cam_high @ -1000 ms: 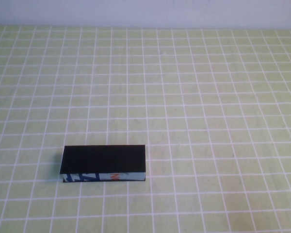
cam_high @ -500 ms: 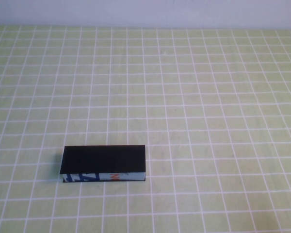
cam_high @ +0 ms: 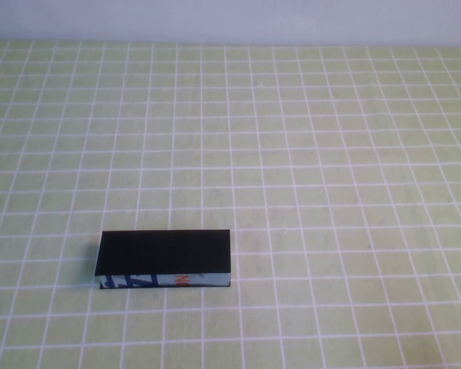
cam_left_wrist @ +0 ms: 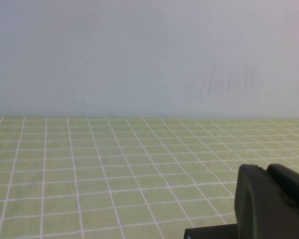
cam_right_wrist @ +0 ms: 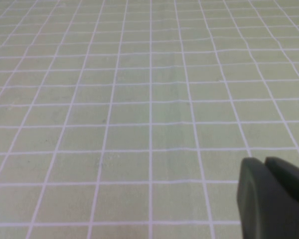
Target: Return glasses to glasses case
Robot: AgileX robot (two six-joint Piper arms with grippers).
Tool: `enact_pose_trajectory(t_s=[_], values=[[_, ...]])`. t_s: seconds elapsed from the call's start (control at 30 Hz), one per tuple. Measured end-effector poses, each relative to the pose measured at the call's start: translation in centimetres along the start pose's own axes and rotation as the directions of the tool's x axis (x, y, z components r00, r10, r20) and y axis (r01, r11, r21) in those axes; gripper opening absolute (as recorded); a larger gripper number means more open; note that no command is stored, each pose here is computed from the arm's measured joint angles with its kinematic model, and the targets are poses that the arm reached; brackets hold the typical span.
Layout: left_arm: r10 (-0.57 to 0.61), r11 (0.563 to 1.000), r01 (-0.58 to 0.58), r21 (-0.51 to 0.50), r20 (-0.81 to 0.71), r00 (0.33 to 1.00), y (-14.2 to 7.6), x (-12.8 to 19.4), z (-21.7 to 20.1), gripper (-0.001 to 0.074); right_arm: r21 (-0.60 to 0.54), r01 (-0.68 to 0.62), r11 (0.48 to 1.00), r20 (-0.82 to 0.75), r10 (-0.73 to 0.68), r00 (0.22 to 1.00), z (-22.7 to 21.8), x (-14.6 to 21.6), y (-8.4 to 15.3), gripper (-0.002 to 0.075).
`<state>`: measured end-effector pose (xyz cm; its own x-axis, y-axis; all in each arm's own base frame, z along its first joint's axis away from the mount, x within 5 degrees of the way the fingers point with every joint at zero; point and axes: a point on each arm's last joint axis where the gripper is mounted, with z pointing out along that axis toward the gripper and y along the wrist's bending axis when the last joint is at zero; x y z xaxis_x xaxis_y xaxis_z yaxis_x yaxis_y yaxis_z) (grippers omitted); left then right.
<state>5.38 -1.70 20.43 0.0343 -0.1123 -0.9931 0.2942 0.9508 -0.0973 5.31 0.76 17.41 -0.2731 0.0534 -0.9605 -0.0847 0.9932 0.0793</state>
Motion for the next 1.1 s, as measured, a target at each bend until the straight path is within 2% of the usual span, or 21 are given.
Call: enact_pose_trajectory(t_s=[0.5, 0.57, 0.67, 0.73, 0.93, 1.1], values=[[0.000, 1.000, 0.000, 0.000, 0.000, 1.000, 0.0, 0.0, 0.0, -0.0002, 0.000, 0.000, 1.000, 0.005, 0.000, 1.000, 0.0, 0.0, 0.0, -0.0011], [0.055, 0.998, -0.055, -0.006, 0.002, 0.998, 0.1, 0.0, 0.0, -0.0002, 0.000, 0.000, 1.000, 0.005, 0.000, 1.000, 0.0, 0.0, 0.0, -0.0011], [0.234, 0.972, -0.234, 0.002, -0.009, 0.972, 0.0, 0.1, 0.0, -0.0002, 0.000, 0.000, 1.000, 0.005, 0.000, 1.000, 0.0, 0.0, 0.0, -0.0011], [0.267, 0.964, -0.267, -0.011, -0.020, 0.963, 0.1, 0.2, 0.0, -0.0002, 0.000, 0.000, 1.000, 0.005, 0.000, 1.000, 0.0, 0.0, 0.0, -0.0011], [0.166, 0.973, -0.171, -0.152, -0.047, 0.985, 1.0, 0.2, -0.1, -0.0002, 0.000, 0.000, 1.000, 0.005, 0.000, 1.000, 0.0, 0.0, 0.0, -0.0011], [0.133, 0.971, -0.159, -0.176, -0.151, 0.979, 1.2, 1.2, -0.2, -0.0002, 0.000, 0.000, 1.000, 0.005, 0.000, 1.000, 0.0, 0.0, 0.0, -0.0011]])
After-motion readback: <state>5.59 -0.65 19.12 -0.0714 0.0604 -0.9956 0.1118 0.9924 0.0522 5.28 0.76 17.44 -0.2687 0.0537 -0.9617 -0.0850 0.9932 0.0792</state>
